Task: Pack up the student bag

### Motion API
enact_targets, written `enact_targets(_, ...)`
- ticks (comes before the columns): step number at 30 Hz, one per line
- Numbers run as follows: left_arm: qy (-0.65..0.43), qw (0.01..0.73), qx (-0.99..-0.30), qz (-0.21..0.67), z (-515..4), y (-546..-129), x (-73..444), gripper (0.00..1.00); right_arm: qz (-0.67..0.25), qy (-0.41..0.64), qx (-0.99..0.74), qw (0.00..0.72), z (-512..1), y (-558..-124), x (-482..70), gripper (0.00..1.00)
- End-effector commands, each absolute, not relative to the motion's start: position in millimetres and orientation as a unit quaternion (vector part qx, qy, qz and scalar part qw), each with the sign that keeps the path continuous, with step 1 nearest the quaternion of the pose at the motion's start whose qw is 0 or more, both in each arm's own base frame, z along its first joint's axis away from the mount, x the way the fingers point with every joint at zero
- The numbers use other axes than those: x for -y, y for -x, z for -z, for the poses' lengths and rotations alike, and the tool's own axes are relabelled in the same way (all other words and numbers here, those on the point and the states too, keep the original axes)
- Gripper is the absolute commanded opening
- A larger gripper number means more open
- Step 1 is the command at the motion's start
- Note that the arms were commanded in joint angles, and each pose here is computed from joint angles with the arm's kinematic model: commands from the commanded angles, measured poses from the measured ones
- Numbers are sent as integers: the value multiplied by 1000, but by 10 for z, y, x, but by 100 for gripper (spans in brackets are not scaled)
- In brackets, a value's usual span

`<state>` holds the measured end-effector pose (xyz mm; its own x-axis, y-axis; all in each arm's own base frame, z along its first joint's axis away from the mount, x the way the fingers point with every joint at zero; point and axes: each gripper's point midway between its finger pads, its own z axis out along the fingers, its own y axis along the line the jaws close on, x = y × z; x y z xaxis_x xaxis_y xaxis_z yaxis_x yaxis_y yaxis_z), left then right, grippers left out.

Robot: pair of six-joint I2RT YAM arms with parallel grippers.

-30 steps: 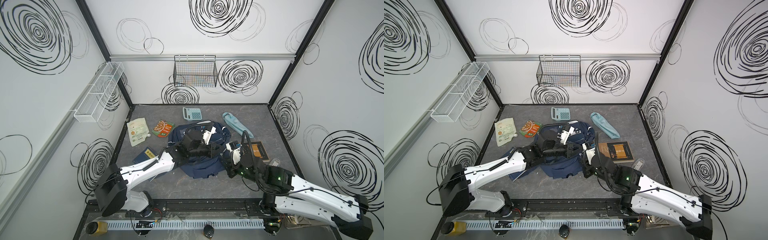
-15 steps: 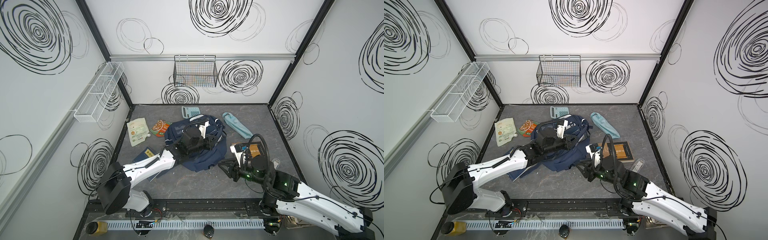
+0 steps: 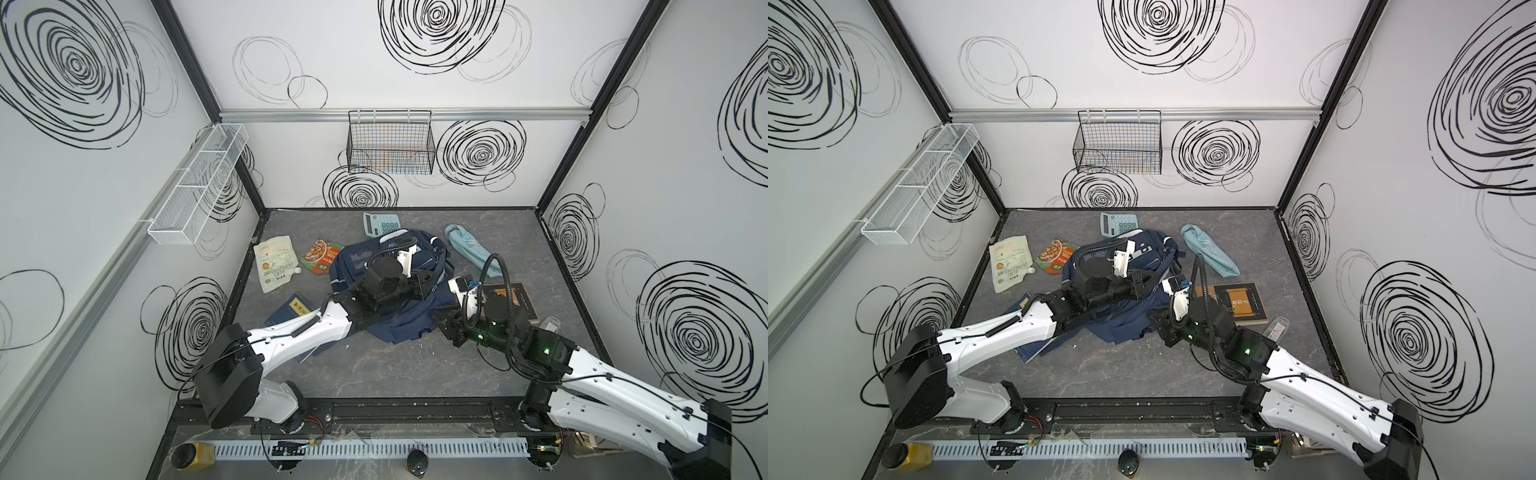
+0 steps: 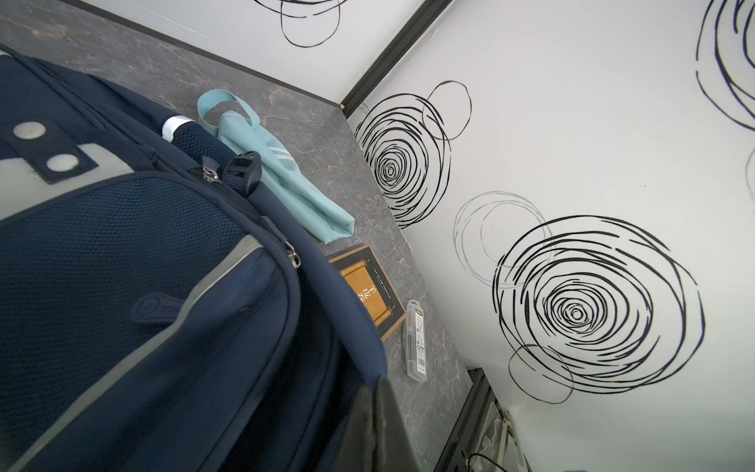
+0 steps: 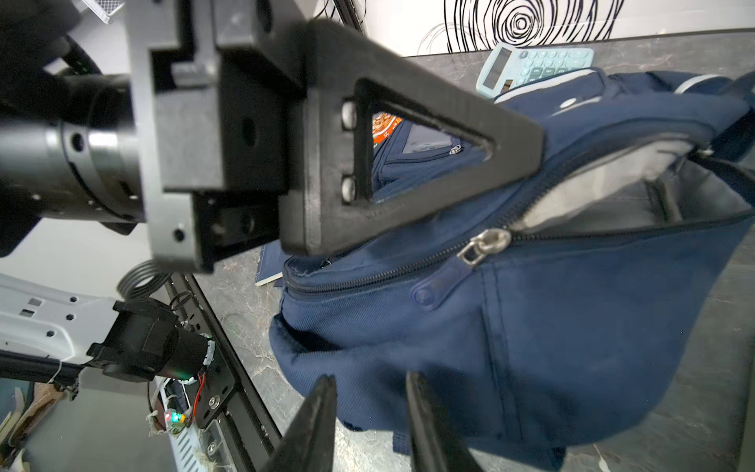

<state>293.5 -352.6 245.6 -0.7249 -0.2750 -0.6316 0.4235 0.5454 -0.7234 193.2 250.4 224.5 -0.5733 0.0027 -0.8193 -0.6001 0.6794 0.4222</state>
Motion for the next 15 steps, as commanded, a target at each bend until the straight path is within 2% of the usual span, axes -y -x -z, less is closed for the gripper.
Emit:
enact_targets(1,-47,417,-725,546,-3070,-2932,3602,0,-360,179,-788,466,-2482,-2094,-2520,34)
enact_targets(10,-45,412,-719,558,-3107,-2890,3624,0,-349,171,-798,461,-2331,-2309,-2463,36)
enact_targets(15,-46,411,-715,563,-3148,-2895,3657,0,-357,179,-801,447,-2232,-2315,-2522,43)
